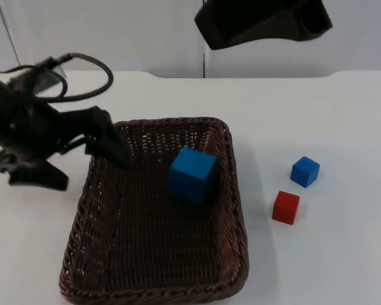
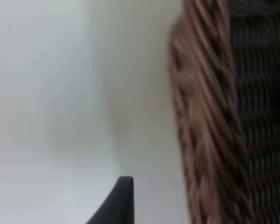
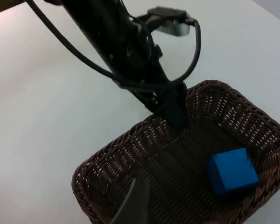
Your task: Pick up the basket with the left hand and place the largest block into the basket with the right hand.
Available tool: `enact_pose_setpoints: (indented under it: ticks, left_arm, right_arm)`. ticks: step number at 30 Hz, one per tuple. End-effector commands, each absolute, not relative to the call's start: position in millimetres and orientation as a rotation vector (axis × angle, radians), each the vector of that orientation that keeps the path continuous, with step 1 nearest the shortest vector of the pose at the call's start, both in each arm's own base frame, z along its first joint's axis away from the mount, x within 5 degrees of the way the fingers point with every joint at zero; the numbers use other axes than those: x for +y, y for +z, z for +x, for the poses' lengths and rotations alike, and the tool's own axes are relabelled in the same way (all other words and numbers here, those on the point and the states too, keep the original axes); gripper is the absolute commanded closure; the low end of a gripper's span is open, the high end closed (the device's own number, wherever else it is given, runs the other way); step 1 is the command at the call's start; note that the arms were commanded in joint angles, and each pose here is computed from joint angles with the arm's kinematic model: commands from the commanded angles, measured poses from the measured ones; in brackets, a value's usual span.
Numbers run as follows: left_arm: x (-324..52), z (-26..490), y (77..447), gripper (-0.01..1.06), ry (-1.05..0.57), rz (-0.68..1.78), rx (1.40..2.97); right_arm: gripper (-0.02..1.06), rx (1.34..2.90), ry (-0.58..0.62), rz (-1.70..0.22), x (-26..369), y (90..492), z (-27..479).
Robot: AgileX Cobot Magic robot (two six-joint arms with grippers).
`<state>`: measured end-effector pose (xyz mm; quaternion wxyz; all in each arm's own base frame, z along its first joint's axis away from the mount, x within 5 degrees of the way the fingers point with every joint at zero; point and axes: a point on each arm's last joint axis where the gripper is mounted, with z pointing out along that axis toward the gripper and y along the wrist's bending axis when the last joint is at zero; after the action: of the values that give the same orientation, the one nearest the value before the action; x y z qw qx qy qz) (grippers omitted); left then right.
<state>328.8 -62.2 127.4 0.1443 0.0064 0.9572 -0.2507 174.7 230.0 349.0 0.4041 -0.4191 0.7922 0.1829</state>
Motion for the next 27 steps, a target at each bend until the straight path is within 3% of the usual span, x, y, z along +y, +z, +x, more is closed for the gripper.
enact_pose_setpoints:
  ticks: [1,7,17,27]
  left_arm:
    - [-58,329,136,0.0,-0.662,0.022,2.752]
    - [-52,323,168,0.0,-0.566,0.028,2.703]
    - [-53,302,221,0.0,-0.579,0.089,2.582]
    - [-48,251,239,0.0,-0.534,0.116,2.512]
  right_arm:
    - [0.24,1.995,0.473,-1.055,229,351,172]
    - [0.24,1.995,0.473,-1.055,229,351,172]
    - [0.24,1.991,0.475,-1.053,229,351,172]
    - [0.24,1.989,0.476,-1.052,227,348,171]
